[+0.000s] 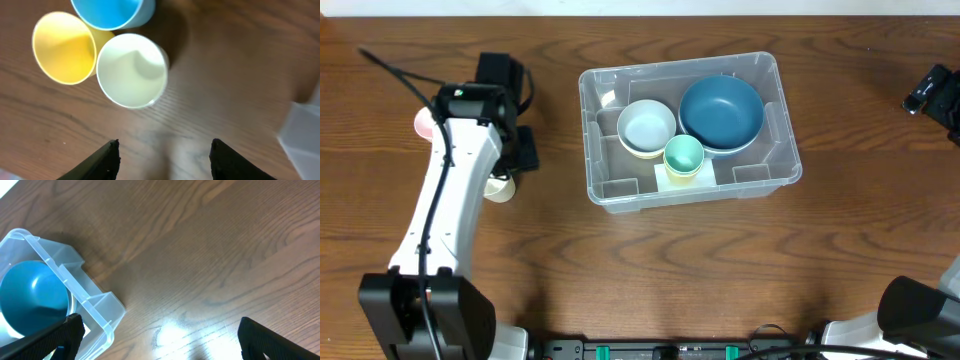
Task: Pack container
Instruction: 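Move the left gripper to the white cup and grasp it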
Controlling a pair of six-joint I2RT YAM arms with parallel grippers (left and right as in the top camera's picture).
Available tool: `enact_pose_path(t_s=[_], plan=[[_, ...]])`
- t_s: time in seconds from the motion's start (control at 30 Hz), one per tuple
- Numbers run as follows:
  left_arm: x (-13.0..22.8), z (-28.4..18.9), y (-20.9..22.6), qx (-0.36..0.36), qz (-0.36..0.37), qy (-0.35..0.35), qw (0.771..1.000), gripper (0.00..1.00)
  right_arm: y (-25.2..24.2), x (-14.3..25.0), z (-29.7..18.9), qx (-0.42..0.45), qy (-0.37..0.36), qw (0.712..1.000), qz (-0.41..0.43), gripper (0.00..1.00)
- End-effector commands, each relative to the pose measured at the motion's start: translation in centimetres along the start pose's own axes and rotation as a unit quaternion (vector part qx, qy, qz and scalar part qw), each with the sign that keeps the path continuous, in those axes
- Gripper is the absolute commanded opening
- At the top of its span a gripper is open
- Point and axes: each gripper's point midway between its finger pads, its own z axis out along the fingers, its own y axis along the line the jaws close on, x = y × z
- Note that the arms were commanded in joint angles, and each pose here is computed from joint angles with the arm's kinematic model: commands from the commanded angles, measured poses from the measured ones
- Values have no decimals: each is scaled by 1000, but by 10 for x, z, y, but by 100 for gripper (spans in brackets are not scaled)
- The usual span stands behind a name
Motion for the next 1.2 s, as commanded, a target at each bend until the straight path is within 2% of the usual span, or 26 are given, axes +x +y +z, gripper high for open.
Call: enact_pose_path(t_s=[0.0, 0.2, 0.77, 0.9, 1.17], plan=[[9, 21, 4, 13, -19, 23, 999, 59, 1, 0, -1, -2, -1, 1000, -4, 99], [12, 51, -8, 55, -36, 25, 998, 59, 1, 0, -1, -2, -1, 1000, -4, 99], [11, 76, -11, 56, -37, 3, 998, 57, 1, 0, -1, -2, -1, 1000, -4, 99], [9, 81, -10, 52, -39, -8, 998, 48, 1, 0, -1, -2, -1, 1000, -4, 99], [3, 85, 0, 24, -42, -26, 999, 46, 1, 0, -1, -2, -1, 1000, -4, 99]])
